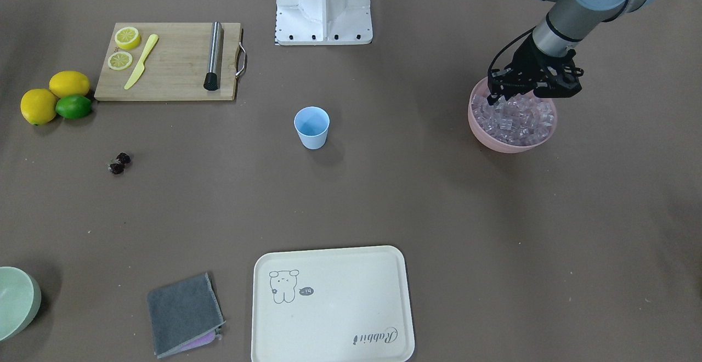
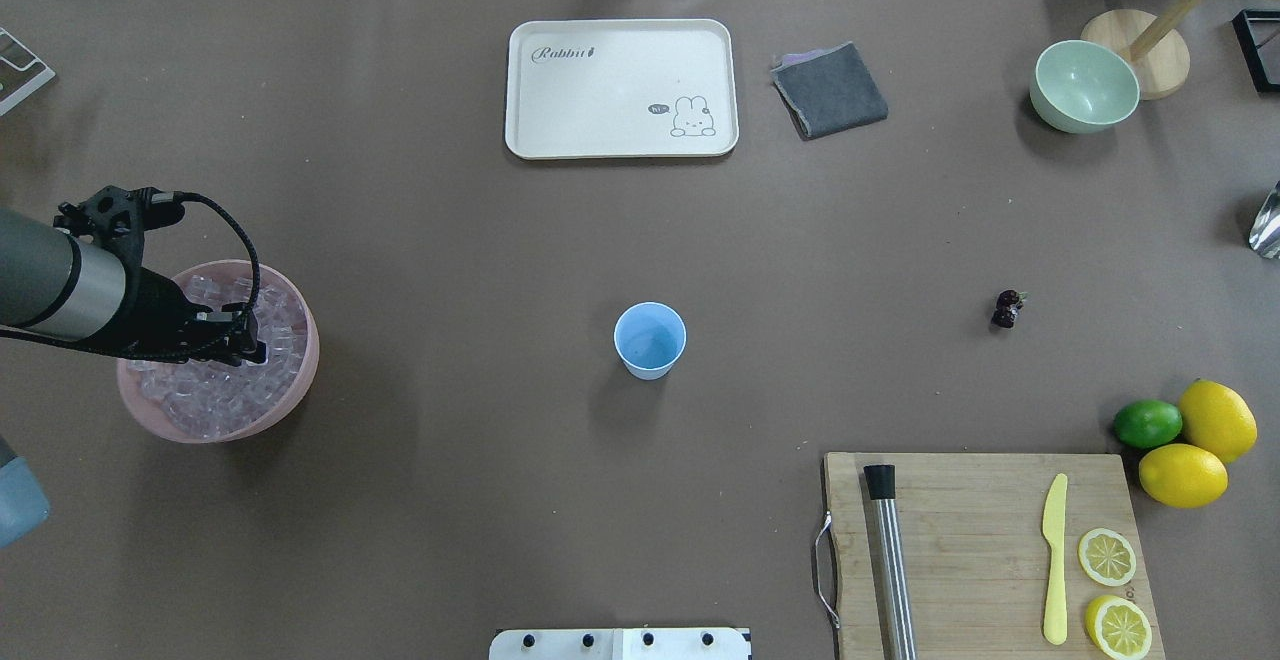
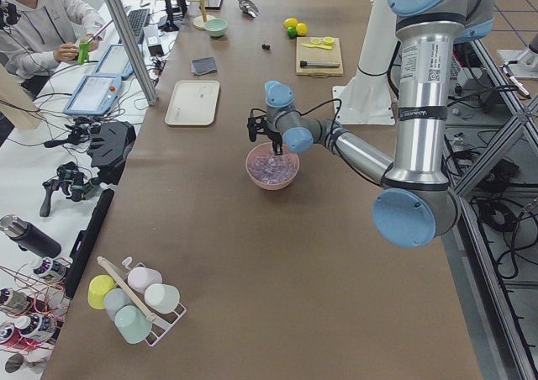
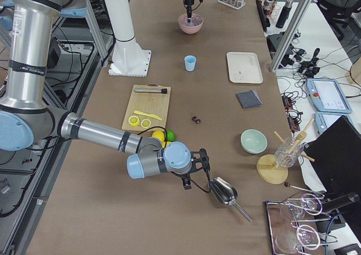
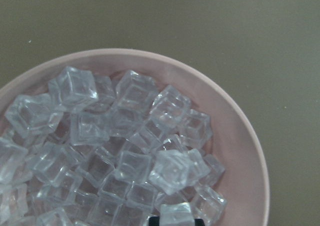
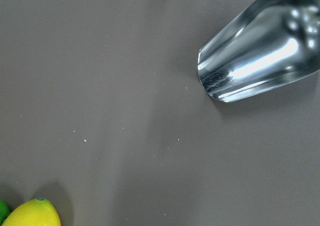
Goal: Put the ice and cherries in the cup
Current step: 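Close the left gripper on an ice cube and lift it, then carry the ice cube with the left gripper over the blue cup, then open the left gripper to drop the ice into the cup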
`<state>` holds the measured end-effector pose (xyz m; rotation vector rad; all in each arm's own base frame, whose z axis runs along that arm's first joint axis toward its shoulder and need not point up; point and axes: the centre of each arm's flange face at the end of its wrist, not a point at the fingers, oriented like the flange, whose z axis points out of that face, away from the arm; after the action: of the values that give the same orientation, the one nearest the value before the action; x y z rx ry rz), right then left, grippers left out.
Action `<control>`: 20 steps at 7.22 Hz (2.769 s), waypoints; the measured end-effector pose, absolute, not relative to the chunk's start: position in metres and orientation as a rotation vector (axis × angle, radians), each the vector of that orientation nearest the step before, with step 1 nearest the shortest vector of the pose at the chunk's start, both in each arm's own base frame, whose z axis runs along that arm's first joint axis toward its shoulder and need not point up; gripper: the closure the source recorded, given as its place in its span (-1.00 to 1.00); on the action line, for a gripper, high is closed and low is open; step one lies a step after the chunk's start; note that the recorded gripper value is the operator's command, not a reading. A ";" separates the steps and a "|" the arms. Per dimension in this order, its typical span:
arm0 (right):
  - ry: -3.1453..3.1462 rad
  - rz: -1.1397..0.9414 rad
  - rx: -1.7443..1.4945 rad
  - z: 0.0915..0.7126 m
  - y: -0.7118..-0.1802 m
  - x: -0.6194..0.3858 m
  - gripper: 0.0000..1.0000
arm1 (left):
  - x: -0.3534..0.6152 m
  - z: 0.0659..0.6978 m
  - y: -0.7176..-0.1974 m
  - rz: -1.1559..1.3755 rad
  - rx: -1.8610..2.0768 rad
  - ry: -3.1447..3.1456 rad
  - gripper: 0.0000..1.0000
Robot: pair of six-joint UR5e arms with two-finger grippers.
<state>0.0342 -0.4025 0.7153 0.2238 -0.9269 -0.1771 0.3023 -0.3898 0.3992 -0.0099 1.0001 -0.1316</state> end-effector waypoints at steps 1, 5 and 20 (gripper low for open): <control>-0.927 -0.177 0.223 0.715 -0.402 0.034 -1.00 | 0.304 0.382 -0.392 -0.126 0.006 1.026 1.00; -0.927 -0.180 0.226 0.714 -0.404 0.033 -1.00 | 0.386 0.232 -0.416 -0.162 -0.001 1.116 1.00; -0.957 -0.167 0.265 0.642 -0.454 -0.002 -1.00 | 0.348 0.270 -0.407 0.127 0.179 0.932 -0.68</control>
<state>-0.0022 -0.4535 0.6423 0.2647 -0.9565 -0.1669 0.3477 -0.4068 0.2703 0.1787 0.9322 0.1274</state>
